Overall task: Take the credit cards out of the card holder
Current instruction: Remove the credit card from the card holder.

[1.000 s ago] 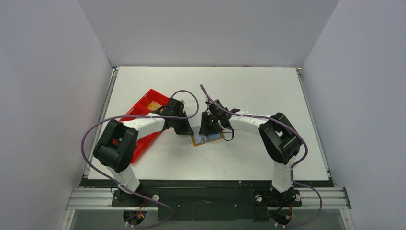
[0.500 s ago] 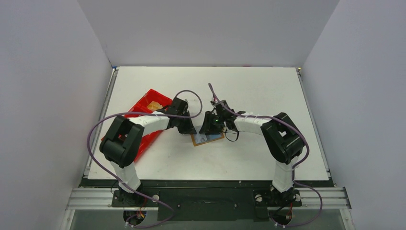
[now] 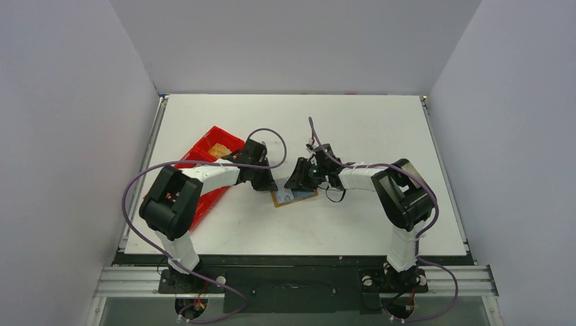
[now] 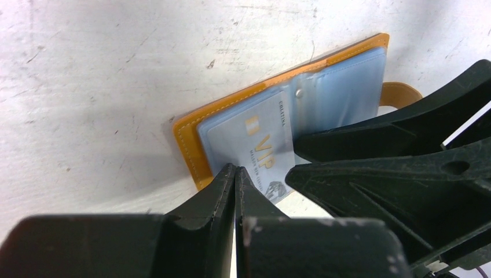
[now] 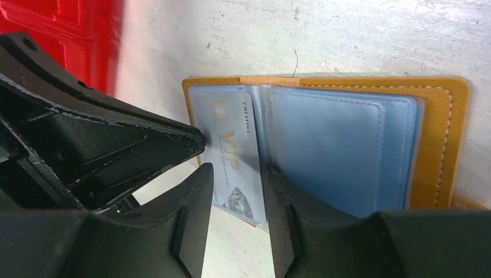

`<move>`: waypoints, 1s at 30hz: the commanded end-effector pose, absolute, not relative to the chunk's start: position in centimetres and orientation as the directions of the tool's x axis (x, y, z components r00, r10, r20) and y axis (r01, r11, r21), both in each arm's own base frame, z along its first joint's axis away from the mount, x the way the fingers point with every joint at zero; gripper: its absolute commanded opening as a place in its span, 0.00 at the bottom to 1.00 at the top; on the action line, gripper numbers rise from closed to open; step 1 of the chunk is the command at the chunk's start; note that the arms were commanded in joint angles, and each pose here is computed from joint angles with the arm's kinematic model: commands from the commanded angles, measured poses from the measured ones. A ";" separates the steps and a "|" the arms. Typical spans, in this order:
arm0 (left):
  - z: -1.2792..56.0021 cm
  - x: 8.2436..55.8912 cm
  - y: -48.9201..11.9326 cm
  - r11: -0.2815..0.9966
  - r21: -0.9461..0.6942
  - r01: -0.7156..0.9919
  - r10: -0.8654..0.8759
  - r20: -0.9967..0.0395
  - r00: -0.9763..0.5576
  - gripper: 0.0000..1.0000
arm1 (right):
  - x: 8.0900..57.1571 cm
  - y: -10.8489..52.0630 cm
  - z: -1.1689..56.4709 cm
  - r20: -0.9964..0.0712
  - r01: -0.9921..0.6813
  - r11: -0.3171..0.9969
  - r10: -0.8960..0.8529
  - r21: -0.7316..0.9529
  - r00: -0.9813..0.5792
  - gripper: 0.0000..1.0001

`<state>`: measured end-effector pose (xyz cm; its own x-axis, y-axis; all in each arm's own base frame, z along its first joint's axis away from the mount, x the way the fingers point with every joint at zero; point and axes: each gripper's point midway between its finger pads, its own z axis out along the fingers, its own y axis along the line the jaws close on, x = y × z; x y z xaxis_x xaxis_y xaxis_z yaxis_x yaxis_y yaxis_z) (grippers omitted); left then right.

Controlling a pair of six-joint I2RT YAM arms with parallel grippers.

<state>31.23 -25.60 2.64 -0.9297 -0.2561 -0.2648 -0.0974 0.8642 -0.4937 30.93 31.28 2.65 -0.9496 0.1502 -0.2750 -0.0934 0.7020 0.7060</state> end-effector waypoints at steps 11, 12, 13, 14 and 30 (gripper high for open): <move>4.6 30.8 -25.3 0.870 -0.490 -0.062 -0.235 -0.300 -0.924 0.00 | 29.8 29.3 -0.3 -0.236 -0.036 0.761 0.155 0.647 -0.959 0.35; 4.4 30.8 -25.4 0.872 -0.486 -0.064 -0.233 -0.295 -0.926 0.00 | 29.7 29.2 -0.4 -0.233 -0.033 0.762 0.156 0.646 -0.960 0.35; 4.3 30.8 -25.3 0.873 -0.482 -0.066 -0.232 -0.293 -0.928 0.00 | 29.7 29.2 -0.4 -0.233 -0.033 0.763 0.156 0.646 -0.960 0.35; 4.1 30.7 -25.4 0.875 -0.479 -0.066 -0.229 -0.290 -0.929 0.00 | 29.7 29.2 -0.4 -0.233 -0.032 0.763 0.157 0.646 -0.960 0.35; 1.5 30.2 -25.4 0.898 -0.431 -0.090 -0.214 -0.250 -0.944 0.00 | 29.3 29.7 -0.6 -0.207 -0.019 0.734 0.166 0.679 -0.964 0.23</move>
